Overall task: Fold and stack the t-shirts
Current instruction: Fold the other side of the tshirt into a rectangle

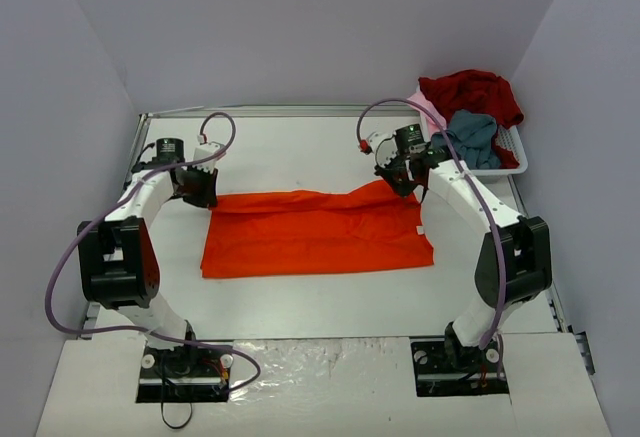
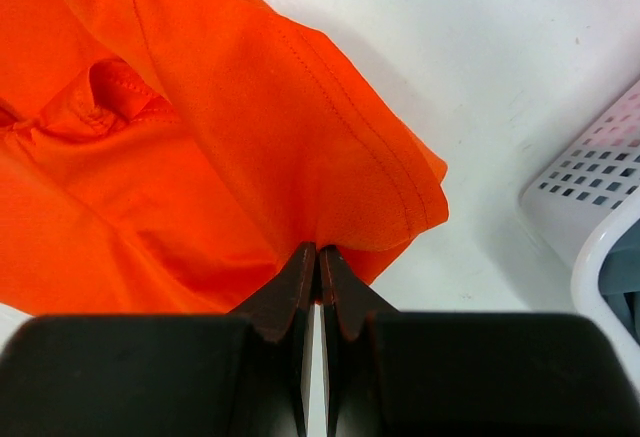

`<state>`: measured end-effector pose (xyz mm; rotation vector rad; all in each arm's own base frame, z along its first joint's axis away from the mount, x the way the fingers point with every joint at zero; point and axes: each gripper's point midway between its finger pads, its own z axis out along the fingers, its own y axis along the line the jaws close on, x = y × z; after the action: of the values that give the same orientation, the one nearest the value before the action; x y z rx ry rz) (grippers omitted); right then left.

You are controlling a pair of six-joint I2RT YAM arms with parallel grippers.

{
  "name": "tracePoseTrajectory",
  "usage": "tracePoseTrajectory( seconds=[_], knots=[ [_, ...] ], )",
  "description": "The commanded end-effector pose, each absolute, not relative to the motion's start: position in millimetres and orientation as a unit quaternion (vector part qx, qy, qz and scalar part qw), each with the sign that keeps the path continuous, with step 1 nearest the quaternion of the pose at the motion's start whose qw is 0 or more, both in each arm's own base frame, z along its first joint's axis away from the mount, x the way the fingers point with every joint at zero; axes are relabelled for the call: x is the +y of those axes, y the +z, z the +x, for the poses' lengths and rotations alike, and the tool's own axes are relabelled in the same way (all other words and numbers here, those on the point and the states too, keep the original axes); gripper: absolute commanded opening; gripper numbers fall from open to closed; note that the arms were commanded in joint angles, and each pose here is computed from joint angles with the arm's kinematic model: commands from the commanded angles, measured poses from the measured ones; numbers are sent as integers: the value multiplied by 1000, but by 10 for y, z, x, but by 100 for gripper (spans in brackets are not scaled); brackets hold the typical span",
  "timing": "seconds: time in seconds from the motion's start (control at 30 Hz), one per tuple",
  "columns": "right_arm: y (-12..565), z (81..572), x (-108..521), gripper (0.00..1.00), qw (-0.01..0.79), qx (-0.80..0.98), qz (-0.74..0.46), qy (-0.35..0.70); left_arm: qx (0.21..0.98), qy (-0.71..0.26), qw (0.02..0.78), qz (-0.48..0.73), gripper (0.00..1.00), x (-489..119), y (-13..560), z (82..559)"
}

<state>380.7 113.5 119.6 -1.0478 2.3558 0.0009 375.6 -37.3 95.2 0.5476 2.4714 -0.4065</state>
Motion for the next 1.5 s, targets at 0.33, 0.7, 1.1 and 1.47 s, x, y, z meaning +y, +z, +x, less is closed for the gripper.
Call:
tracePoseTrajectory(
  seconds=[0.33,0.7,1.1,1.47],
  knots=[
    [930,3398,1120,0,219,888,-403,29,913,-104,320,231,3,-223,1054,3764],
    [440,3256,1189,0,147,898,-411,59,921,-105,290,240,13,-209,783,3717],
    [282,3135,1199,24,89,898,-424,76,912,-117,269,286,22,-311,796,3553],
    [710,3051,1206,33,85,881,-457,92,893,-63,327,303,23,-206,1553,3575]
  ],
)
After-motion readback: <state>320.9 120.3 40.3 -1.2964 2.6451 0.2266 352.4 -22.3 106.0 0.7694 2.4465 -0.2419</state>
